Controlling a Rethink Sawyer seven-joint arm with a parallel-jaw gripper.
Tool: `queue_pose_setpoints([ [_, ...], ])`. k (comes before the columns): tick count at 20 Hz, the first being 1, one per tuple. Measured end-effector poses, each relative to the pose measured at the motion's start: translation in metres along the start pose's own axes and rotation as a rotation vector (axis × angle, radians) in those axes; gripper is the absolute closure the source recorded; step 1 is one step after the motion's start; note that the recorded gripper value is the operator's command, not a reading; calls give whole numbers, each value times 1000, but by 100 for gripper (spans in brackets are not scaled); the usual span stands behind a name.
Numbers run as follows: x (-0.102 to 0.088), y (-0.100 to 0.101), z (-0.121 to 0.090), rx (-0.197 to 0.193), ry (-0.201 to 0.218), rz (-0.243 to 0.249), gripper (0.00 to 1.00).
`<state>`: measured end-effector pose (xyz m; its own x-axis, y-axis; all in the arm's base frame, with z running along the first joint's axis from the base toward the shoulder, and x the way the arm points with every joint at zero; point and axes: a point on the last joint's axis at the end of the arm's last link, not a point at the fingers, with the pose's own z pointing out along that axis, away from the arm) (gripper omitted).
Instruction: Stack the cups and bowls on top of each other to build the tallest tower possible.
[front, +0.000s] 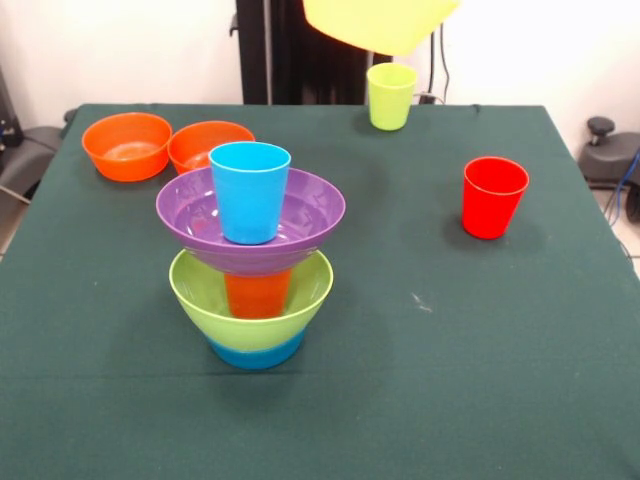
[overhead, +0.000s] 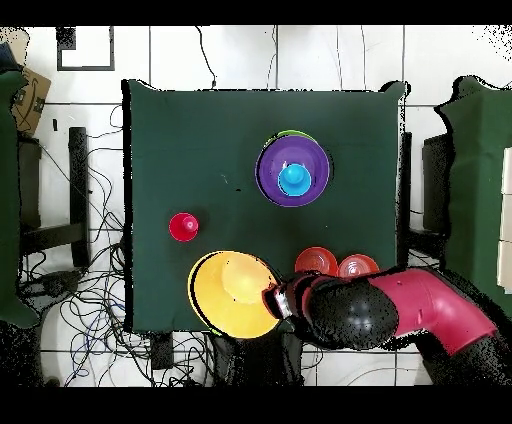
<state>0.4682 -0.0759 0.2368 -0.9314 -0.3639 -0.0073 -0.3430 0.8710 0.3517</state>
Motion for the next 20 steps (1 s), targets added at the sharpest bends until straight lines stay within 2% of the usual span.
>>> queue_pose_setpoints([
  [3,-10,-4,-8,-28,17,-19,100],
  [8,-25,-10,-20,-60,12,-38,100],
  [20,-51,-38,-43,-100,8,-54,100],
])
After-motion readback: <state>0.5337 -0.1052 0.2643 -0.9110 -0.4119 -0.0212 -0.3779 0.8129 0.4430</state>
